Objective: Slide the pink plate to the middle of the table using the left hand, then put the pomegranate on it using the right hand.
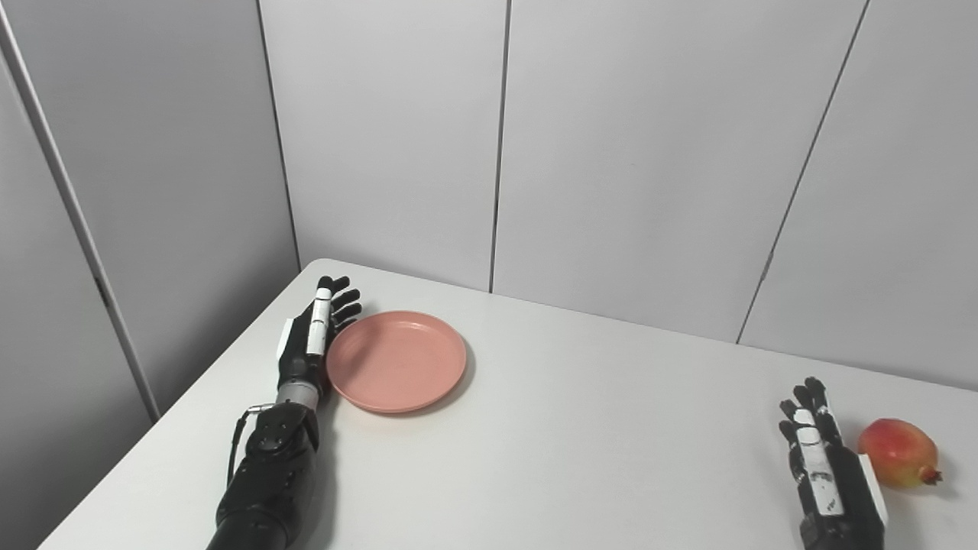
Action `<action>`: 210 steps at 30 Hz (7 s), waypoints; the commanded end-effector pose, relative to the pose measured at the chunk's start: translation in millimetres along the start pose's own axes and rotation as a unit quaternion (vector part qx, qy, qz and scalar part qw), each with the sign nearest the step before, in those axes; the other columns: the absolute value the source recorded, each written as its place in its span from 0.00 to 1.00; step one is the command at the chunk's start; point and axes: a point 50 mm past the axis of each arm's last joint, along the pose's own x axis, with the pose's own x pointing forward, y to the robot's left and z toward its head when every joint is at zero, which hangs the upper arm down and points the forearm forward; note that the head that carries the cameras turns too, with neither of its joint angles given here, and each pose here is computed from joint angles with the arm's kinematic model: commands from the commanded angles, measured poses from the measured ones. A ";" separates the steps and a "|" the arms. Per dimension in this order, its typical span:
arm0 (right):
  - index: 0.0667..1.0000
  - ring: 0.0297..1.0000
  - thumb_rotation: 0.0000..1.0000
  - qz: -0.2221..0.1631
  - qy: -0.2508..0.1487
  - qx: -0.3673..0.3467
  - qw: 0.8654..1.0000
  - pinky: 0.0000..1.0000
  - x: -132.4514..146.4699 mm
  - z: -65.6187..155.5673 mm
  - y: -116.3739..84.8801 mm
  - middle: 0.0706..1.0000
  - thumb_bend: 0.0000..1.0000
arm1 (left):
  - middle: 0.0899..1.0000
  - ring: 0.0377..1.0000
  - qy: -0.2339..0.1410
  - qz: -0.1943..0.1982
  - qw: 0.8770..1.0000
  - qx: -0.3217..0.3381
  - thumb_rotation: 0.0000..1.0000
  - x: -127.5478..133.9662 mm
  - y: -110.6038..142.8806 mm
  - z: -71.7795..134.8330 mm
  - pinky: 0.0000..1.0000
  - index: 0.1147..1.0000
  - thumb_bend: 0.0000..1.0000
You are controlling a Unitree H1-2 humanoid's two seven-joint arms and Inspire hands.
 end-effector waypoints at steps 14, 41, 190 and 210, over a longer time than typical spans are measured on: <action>1.00 0.97 0.80 0.007 -0.022 -0.001 1.000 1.00 6.4 9.3 3.9 1.00 0.50 | 0.82 0.83 -0.025 -0.050 0.998 -0.014 1.00 3.6 -39.7 19.3 0.81 0.80 0.60; 1.00 0.97 0.81 0.004 -0.017 0.005 1.000 1.00 7.6 6.1 12.1 0.99 0.52 | 0.85 0.86 0.002 -0.124 0.991 -0.055 1.00 -33.6 -110.9 15.2 0.85 0.83 0.59; 0.94 0.92 0.40 -0.201 -0.096 -0.403 0.888 0.84 58.1 87.2 -75.6 0.94 0.77 | 0.88 0.88 0.047 -0.252 0.966 -0.046 0.96 -100.1 -135.4 -24.5 0.85 0.86 0.58; 0.93 0.90 0.32 -0.192 -0.028 -0.447 0.873 0.81 64.3 62.8 -95.8 0.92 0.85 | 0.89 0.89 0.050 -0.260 0.963 -0.051 0.97 -101.3 -135.2 -21.7 0.86 0.87 0.57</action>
